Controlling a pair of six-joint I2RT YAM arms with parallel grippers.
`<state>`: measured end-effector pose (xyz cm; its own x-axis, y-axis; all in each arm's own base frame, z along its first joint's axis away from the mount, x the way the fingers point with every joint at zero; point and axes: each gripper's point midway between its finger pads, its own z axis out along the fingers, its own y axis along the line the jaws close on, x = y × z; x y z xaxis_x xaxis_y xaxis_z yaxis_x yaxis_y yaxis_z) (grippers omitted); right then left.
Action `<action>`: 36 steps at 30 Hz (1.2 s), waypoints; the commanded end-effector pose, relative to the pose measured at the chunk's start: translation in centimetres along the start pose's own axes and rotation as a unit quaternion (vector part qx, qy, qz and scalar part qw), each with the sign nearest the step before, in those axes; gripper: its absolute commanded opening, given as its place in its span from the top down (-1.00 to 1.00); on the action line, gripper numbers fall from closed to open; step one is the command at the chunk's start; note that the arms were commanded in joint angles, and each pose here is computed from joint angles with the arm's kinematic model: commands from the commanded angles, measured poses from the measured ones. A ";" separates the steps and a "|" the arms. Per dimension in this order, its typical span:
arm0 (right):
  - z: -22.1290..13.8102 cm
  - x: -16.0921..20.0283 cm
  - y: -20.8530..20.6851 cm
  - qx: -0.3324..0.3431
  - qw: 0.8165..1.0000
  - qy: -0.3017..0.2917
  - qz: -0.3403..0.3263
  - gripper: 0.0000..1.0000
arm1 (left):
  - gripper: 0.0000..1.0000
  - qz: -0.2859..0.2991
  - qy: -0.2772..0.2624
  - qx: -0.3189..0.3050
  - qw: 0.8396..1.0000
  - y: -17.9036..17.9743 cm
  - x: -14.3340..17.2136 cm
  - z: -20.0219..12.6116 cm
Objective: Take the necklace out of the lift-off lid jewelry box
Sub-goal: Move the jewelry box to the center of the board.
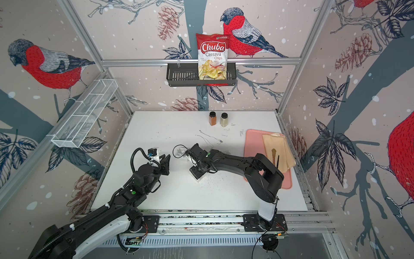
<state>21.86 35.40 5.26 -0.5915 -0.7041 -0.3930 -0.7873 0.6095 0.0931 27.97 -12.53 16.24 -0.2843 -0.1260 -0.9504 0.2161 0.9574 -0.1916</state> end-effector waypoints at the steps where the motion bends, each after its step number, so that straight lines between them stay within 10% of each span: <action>1: 0.6 1.5 -0.3 0.007 1.000 0.026 0.011 -0.19 | 0.33 0.003 0.002 -0.001 1.000 0.2 -0.2 -0.2; 14: -1.1 0.4 -0.8 0.049 0.999 0.002 -0.021 -0.83 | 0.33 0.002 0.004 -0.002 1.000 0.3 -0.1 -0.1; 25: 1.7 1.1 0.3 0.031 0.999 0.027 -0.019 -0.79 | 0.23 0.002 0.006 -0.008 1.000 0.8 -0.2 -0.4; 36: 1.2 2.9 -7.0 0.083 0.992 0.031 0.091 -0.58 | 0.00 0.005 0.018 -0.005 1.000 0.7 0.1 0.1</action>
<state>24.88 30.71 2.16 -0.7037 -0.6359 -0.3171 -0.6760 0.7365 0.0231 28.12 -11.65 15.77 -0.3176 -0.1175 -0.9409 0.1970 0.9625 -0.1867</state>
